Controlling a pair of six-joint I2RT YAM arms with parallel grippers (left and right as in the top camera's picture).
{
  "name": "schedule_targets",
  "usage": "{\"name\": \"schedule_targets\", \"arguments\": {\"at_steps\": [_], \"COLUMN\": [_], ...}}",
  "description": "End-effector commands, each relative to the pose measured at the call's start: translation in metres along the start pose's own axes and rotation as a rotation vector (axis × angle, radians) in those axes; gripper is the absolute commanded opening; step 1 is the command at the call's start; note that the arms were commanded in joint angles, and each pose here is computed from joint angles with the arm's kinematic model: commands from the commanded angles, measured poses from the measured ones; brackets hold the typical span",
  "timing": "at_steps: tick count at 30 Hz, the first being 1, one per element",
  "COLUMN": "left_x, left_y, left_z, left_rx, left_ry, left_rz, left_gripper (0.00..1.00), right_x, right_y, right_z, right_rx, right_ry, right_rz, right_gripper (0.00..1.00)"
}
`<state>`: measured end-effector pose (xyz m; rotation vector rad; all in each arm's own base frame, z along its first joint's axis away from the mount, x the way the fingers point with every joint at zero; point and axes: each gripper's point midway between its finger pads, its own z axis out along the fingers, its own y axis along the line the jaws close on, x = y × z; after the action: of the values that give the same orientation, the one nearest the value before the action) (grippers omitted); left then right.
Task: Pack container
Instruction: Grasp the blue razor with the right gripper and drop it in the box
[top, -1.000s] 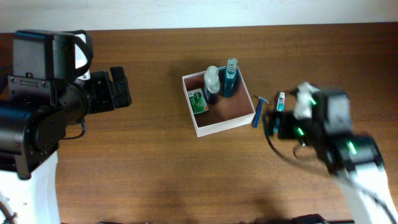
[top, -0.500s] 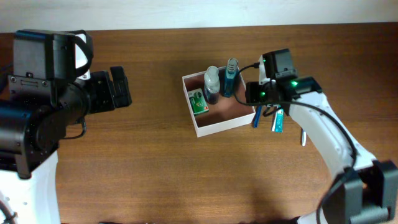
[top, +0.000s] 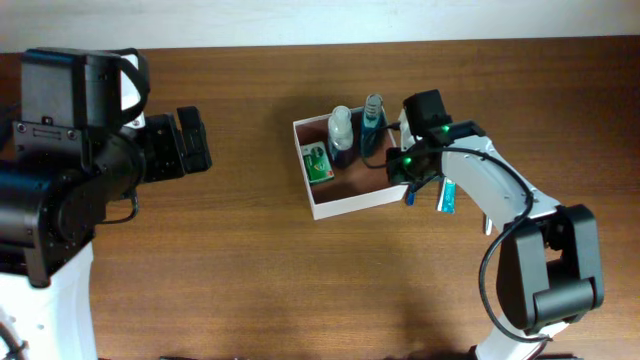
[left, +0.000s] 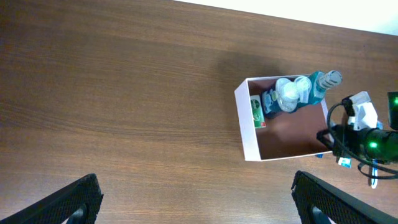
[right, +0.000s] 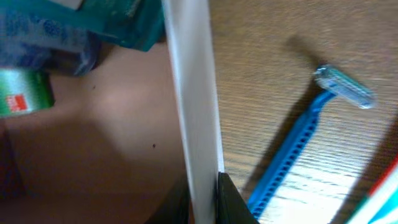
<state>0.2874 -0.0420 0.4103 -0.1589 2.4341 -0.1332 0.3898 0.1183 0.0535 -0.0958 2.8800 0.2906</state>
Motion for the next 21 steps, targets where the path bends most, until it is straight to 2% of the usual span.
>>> {"name": "schedule_targets", "arguments": {"at_steps": [1, 4, 6, 9, 13, 15, 17, 18, 21], "left_x": [-0.002, -0.002, -0.002, -0.002, -0.002, -0.002, -0.002, -0.002, -0.002], "left_y": [0.003, 0.004, 0.003, 0.003, 0.004, 0.004, 0.004, 0.003, 0.003], "left_z": [-0.003, -0.003, -0.003, -0.003, -0.003, -0.003, -0.003, -0.003, -0.003], "left_rx": [-0.013, -0.014, -0.013, -0.013, -0.014, -0.014, -0.014, -0.013, -0.013], "left_ry": [-0.014, -0.014, -0.014, -0.014, -0.014, -0.014, -0.014, -0.014, -0.014], "left_rz": [0.012, 0.012, 0.012, 0.012, 0.012, 0.012, 0.012, 0.012, 0.012], "left_gripper": [0.99, 0.99, 0.99, 0.99, 0.99, 0.99, 0.99, 0.99, 0.99], "right_x": [0.002, 0.010, 0.010, 0.007, -0.003, -0.012, -0.020, -0.023, -0.027], "right_y": [0.040, 0.058, 0.057, 0.044, 0.035, 0.028, 0.018, 0.014, 0.000], "right_z": [-0.003, -0.001, 0.001, -0.006, -0.033, -0.052, -0.072, -0.080, -0.091], "right_rx": [-0.091, -0.093, -0.023, 0.063, 0.059, 0.054, 0.052, 0.052, 0.043], "right_ry": [0.004, 0.016, 0.001, -0.022, -0.083, -0.134, -0.188, -0.207, -0.233], "right_rz": [-0.056, -0.104, -0.126, -0.078, -0.050, -0.028, 0.001, 0.014, 0.098], "right_gripper": [0.12, 0.12, 0.15, 0.34, 0.37, 0.43, 0.56, 0.59, 0.61]}}
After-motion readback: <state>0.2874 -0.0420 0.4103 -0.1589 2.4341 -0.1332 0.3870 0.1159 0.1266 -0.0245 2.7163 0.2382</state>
